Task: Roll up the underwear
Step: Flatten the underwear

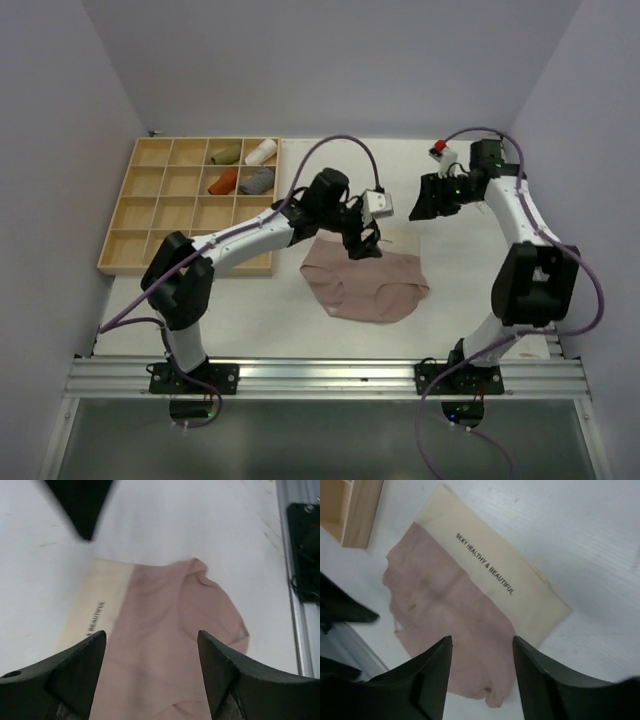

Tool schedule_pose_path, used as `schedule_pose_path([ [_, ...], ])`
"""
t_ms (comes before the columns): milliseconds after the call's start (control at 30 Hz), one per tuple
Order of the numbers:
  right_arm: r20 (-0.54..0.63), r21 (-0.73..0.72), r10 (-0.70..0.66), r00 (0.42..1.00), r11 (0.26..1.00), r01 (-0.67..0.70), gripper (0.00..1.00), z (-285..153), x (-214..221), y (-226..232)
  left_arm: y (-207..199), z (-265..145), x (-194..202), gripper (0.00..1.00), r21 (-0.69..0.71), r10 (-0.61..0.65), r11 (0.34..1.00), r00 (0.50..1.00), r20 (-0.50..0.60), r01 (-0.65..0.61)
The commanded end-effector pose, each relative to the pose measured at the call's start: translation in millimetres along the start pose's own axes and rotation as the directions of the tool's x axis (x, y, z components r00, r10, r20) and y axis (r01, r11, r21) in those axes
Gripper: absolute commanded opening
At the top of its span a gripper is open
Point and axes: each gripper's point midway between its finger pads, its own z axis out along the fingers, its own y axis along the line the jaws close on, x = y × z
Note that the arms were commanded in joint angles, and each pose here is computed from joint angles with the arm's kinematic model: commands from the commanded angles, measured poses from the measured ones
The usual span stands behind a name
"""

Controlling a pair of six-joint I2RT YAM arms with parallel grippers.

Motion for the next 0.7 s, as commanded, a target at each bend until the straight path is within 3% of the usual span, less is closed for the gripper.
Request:
schedule_pose_path([
  [0,0.088,0.208,-0.264,0.961,0.948,0.241,0.60,-65.0,4.3,1.9,51.8,-35.9,-38.0,0.78,-0.168,-0.004,0.986,0.996,0.092,0.020],
  [33,0.080,0.280,-0.339,0.937,0.910,0.305,0.69,-71.5,14.0,-3.2,70.1,-51.3,-36.1,0.82,-0.210,-0.026,0.977,0.994,0.108,0.048],
  [67,0.152,0.423,-0.464,0.873,0.828,0.367,0.92,-101.6,-6.2,1.5,82.2,-62.9,-42.3,0.85,-0.240,-0.037,0.968,0.988,0.150,0.073],
  [100,0.155,0.475,-0.542,0.826,0.774,0.419,0.99,-113.3,-8.9,5.2,87.4,-75.2,-47.0,0.97,-0.255,-0.037,0.963,0.984,0.175,0.082],
  [167,0.165,0.575,-0.607,0.777,0.700,0.425,0.99,-131.0,-5.8,6.7,112.0,-104.5,-53.4,1.00,-0.324,-0.031,0.940,0.974,0.223,0.104],
  [233,0.136,0.576,-0.632,0.762,0.677,0.458,0.99,-129.4,4.4,6.6,142.6,-131.2,-60.9,1.00,-0.458,-0.038,0.873,0.959,0.281,0.168],
  [267,0.099,0.509,-0.619,0.779,0.704,0.495,0.99,-119.6,21.1,10.9,157.5,-142.2,-63.6,1.00,-0.530,-0.048,0.824,0.957,0.286,0.200],
  [333,0.039,0.422,-0.601,0.798,0.734,0.532,0.94,-114.7,32.8,16.3,163.5,-138.8,-48.3,1.00,-0.533,-0.056,0.829,0.974,0.220,0.168],
  [367,-0.041,0.319,-0.531,0.846,0.796,0.515,0.87,-105.9,64.1,20.1,166.8,-140.1,-54.5,1.00,-0.532,0.016,0.843,0.985,0.171,0.079],
  [433,-0.192,0.173,-0.484,0.854,0.839,0.515,0.73,-87.1,99.6,9.2,165.5,-123.4,-31.7,1.00,-0.472,-0.016,0.880,0.995,0.096,0.059],
  [467,-0.239,0.154,-0.457,0.857,0.853,0.499,0.60,-82.2,111.2,1.8,167.5,-120.6,-28.6,1.00,-0.474,-0.034,0.878,0.995,0.095,0.075],
  [567,-0.350,0.050,-0.439,0.828,0.873,0.484,0.51,-66.2,146.9,-11.1,168.1,-114.2,-8.7,0.99,-0.475,-0.075,0.874,0.994,0.077,0.103],
  [633,-0.400,0.018,-0.363,0.842,0.915,0.403,0.47,-54.9,160.1,-15.9,166.7,-114.9,-7.1,0.98,-0.484,-0.077,0.868,0.993,0.092,0.112],
  [667,-0.419,0.003,-0.325,0.848,0.933,0.359,0.40,-52.2,165.2,-14.6,163.4,-114.6,-2.8,0.98,-0.481,-0.090,0.868,0.991,0.095,0.125],
])
